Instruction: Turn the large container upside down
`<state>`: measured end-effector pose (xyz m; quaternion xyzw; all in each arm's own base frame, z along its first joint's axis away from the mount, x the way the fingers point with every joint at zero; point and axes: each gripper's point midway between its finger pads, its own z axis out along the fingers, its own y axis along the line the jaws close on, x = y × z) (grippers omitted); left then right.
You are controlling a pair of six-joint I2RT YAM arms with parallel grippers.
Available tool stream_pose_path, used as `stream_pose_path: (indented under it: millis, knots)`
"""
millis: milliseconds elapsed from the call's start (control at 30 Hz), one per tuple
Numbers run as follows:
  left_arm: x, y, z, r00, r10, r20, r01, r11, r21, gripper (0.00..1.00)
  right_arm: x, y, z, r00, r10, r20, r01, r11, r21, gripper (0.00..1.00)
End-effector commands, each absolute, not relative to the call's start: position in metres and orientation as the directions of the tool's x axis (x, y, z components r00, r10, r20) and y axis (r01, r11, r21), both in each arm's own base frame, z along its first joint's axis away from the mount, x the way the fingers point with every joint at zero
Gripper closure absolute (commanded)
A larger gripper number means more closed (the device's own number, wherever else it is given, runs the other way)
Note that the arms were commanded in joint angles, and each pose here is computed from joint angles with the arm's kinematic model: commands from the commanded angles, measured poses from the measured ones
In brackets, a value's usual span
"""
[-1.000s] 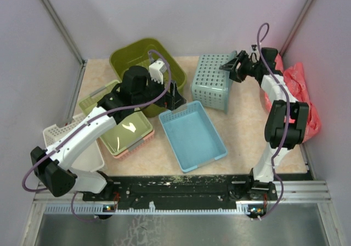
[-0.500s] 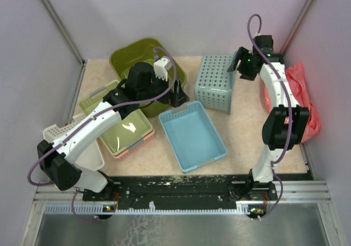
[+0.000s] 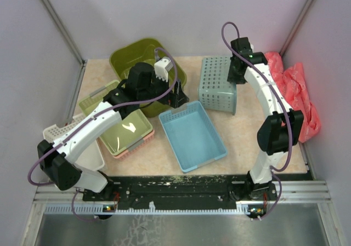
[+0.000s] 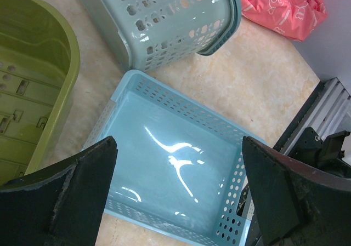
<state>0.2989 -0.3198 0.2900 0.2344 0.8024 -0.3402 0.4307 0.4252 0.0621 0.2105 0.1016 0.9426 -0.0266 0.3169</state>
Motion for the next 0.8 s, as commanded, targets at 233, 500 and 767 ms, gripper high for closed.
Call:
stream_pose_path:
  millis: [233, 500, 767]
  knots:
    - [0.293, -0.318, 0.303, -0.487, 0.087, -0.869, 0.695, 0.642, -0.325, 0.00, 0.430, 0.064, 0.223, -0.738, 0.209, -0.641, 0.222, 0.973, 0.063, 1.00]
    - [0.291, -0.310, 0.306, -0.487, 0.089, -0.869, 0.681, 0.661, -0.314, 0.00, 0.426, 0.052, 0.248, -0.628, 0.488, -0.606, 0.093, 0.820, 0.564, 1.00]
    - [0.292, -0.312, 0.309, -0.494, 0.090, -0.865, 0.680, 0.661, -0.319, 0.00, 0.408, 0.032, 0.224, -0.594, 0.650, -0.474, 0.021, 0.601, 0.799, 1.00]
